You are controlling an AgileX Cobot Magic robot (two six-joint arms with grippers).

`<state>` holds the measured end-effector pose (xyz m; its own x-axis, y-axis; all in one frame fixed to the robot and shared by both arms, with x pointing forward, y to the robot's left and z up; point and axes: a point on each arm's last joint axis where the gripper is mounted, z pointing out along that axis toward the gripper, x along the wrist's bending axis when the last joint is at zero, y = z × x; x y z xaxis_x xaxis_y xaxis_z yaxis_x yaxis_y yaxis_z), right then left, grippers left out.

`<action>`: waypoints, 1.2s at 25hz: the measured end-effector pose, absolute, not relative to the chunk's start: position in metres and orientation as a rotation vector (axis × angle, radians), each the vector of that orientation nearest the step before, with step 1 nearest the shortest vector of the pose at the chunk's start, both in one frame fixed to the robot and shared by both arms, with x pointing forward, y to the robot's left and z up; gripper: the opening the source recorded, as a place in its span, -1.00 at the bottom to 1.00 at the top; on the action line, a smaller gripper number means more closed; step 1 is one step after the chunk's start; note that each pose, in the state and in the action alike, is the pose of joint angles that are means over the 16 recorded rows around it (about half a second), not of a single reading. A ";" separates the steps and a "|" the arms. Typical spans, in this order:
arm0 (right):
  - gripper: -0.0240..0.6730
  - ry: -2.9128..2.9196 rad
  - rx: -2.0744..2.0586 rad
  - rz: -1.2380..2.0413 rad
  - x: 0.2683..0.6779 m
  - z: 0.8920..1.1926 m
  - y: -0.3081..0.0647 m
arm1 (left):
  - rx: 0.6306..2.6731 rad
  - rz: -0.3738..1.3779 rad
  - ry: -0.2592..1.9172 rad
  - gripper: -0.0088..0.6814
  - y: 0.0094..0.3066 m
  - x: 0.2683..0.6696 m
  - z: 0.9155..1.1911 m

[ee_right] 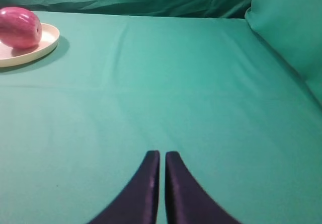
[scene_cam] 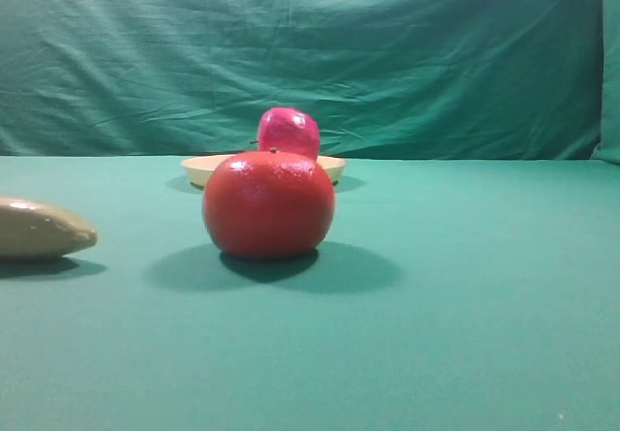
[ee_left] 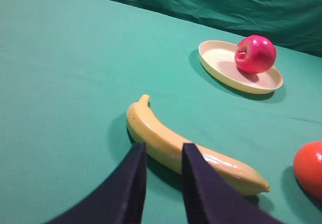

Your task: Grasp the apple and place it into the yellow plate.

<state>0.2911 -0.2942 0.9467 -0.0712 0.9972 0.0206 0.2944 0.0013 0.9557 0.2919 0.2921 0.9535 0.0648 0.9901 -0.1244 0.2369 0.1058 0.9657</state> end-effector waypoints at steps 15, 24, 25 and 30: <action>-0.93 1.480 1.397 1.114 0.291 0.947 -0.294 | 1.326 0.944 1.371 -0.52 0.292 0.292 0.953; -0.93 1.480 1.397 1.114 0.291 0.947 -0.294 | 1.326 0.944 1.371 -0.52 0.292 0.292 0.953; -0.93 1.480 1.397 1.114 0.291 0.947 -0.294 | 1.326 0.944 1.371 -0.52 0.292 0.292 0.953; -0.93 1.480 1.397 1.114 0.291 0.947 -0.294 | 1.326 0.944 1.371 -0.52 0.292 0.292 0.953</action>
<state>0.2911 -0.2942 0.9467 -0.0716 0.9972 0.0193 0.2943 0.0026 0.9557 0.2919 0.2921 0.9535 0.0648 0.9901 -0.1244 0.2369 0.1058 0.9657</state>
